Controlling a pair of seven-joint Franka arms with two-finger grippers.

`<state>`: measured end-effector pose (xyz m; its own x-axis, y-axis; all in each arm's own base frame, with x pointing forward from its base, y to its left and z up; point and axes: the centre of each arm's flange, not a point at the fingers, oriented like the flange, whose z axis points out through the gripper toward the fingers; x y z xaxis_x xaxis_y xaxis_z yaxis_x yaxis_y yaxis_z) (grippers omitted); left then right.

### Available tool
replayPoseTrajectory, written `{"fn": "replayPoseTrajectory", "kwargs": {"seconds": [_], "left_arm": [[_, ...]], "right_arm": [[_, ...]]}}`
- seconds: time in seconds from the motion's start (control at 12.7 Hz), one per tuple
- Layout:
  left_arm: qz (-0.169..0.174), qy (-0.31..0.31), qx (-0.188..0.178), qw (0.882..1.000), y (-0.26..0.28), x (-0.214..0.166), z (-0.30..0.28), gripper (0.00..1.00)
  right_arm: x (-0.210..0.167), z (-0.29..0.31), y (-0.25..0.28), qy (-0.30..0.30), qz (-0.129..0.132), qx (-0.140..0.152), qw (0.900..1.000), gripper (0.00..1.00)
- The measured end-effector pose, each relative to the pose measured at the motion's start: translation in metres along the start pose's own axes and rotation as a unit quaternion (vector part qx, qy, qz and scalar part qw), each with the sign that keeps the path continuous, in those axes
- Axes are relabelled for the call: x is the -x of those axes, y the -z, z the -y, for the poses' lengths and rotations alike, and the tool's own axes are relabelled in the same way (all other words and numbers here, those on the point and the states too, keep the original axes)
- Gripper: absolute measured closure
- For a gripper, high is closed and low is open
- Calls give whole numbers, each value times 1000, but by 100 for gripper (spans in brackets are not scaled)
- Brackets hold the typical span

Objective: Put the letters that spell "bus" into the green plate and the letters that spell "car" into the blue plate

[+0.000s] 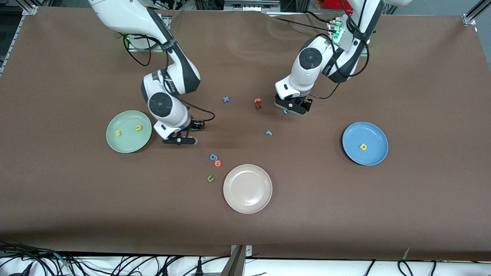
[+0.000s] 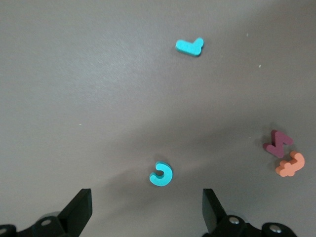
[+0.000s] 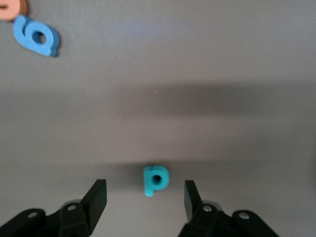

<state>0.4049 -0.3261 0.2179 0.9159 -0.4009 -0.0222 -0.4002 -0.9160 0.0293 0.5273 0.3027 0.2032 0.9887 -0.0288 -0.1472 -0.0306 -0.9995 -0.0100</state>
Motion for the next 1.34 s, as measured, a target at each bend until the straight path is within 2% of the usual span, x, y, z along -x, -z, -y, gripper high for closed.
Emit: {"fn": "replayPoseTrajectory", "kwargs": {"seconds": [0.24, 0.63, 0.86, 1.02, 1.1, 1.34], "left_arm": [[15, 1, -4, 1000, -17, 3, 2, 2], [28, -7, -8, 1000, -41, 8, -3, 10], [3, -53, -24, 998, -39, 4, -9, 10], [-5, -65, -28, 997, -37, 3, -10, 9], [-5, -67, -28, 997, -38, 3, -10, 9], [-7, -70, -27, 997, -46, 4, -12, 11]], "right_arm": [[4, 0, -17, -3, 2, 4, 1000, 41], [9, -4, -26, -4, 9, 9, 1000, 45], [10, -6, -31, -4, 13, 11, 1000, 48], [9, -5, -30, -4, 12, 10, 1000, 69], [9, -5, -29, -4, 11, 10, 1000, 74], [1, -13, -21, -4, 3, 14, 1000, 74]]}}
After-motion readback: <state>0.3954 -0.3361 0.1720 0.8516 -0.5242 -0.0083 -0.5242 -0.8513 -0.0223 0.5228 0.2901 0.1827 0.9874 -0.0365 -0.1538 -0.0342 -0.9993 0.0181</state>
